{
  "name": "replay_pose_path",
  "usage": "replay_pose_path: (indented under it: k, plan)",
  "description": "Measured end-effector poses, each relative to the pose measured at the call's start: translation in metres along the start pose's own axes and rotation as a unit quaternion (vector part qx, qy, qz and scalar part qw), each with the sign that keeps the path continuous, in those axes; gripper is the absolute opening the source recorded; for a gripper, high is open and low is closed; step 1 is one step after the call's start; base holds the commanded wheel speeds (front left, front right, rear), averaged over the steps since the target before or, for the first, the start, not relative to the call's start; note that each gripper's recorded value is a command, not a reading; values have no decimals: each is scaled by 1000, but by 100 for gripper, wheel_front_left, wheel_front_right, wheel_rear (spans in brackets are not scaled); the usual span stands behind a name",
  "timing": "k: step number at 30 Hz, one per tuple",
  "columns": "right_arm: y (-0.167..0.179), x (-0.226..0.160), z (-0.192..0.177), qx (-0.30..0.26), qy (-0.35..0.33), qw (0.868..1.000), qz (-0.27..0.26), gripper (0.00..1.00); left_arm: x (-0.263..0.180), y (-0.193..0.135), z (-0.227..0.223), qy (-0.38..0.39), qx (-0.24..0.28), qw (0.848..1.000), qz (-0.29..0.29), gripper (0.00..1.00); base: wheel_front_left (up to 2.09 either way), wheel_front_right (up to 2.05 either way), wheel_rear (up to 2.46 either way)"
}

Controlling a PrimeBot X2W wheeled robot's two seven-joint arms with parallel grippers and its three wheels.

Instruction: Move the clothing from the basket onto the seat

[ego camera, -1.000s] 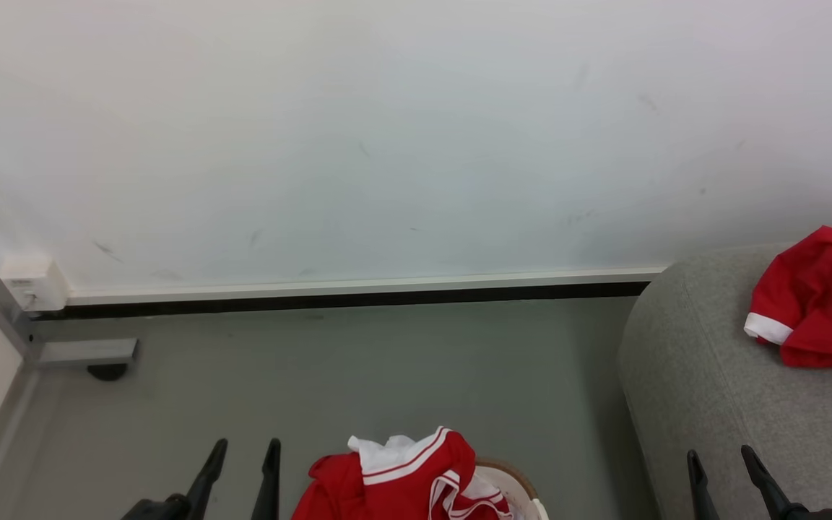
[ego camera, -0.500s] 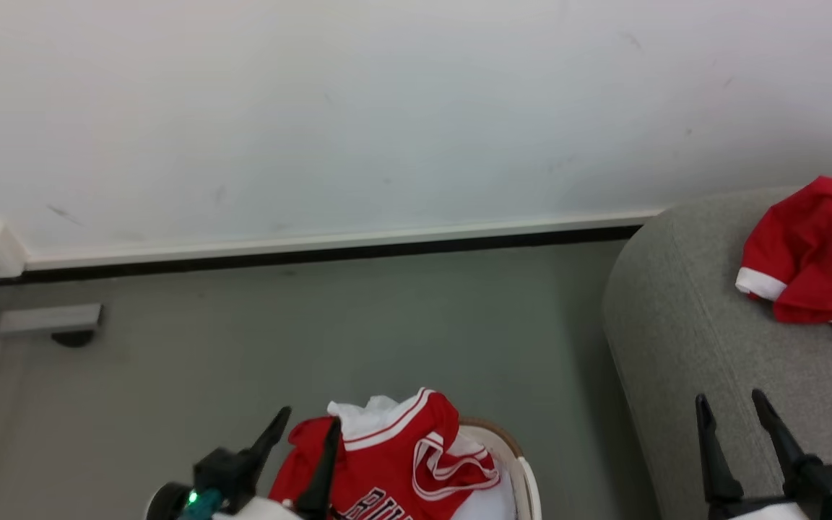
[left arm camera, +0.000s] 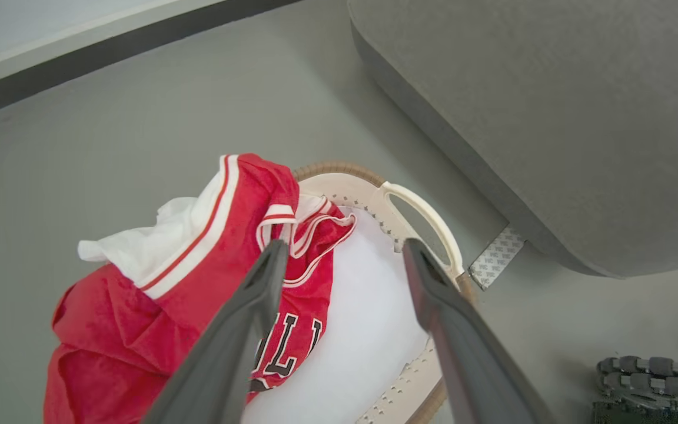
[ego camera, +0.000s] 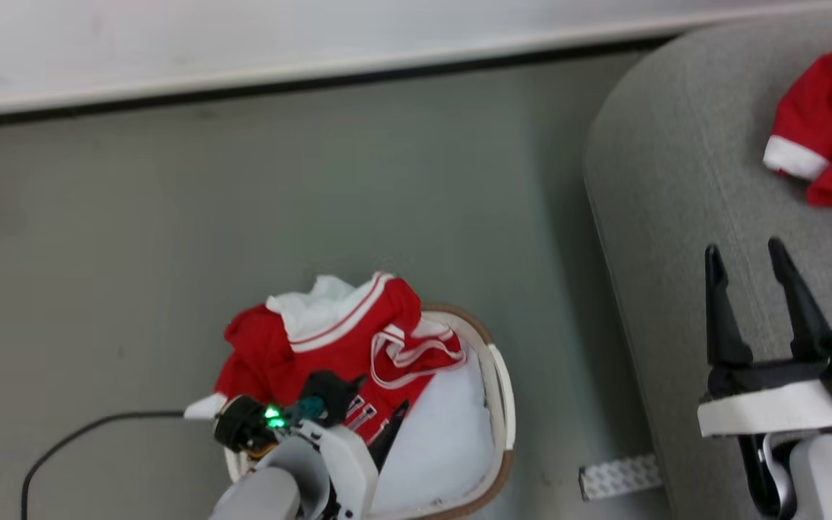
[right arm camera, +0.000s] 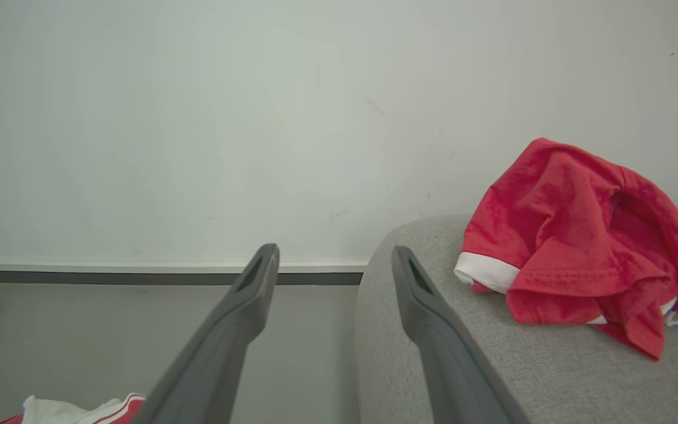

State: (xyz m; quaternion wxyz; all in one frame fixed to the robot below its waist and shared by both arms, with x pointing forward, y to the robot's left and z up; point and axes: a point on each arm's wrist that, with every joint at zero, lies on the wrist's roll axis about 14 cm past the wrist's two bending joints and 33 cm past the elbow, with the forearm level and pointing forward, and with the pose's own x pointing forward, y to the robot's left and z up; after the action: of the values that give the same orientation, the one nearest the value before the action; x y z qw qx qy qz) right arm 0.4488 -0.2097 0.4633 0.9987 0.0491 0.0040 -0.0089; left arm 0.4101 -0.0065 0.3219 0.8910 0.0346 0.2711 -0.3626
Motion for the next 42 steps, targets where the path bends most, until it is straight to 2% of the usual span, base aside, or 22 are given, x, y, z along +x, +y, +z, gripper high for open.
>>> replay_pose_path:
  k: [10,17,26,35,42]
  plan:
    - [-27,37,-37,-4,22,999,-29,100,65,-9,-72,103,7,991,-82,100,0,0,0]
    - [-41,45,-79,-9,59,997,-43,100,100,-6,-108,124,11,986,-110,100,0,0,0]
    - [-50,48,-114,-5,90,995,-53,100,132,14,-133,126,33,987,-94,100,0,0,0]
    - [-54,46,-123,3,96,994,-60,100,141,26,-151,148,53,984,-80,100,0,0,0]
    - [-55,45,-130,0,103,993,-59,100,147,23,-161,158,61,982,-87,100,0,0,0]
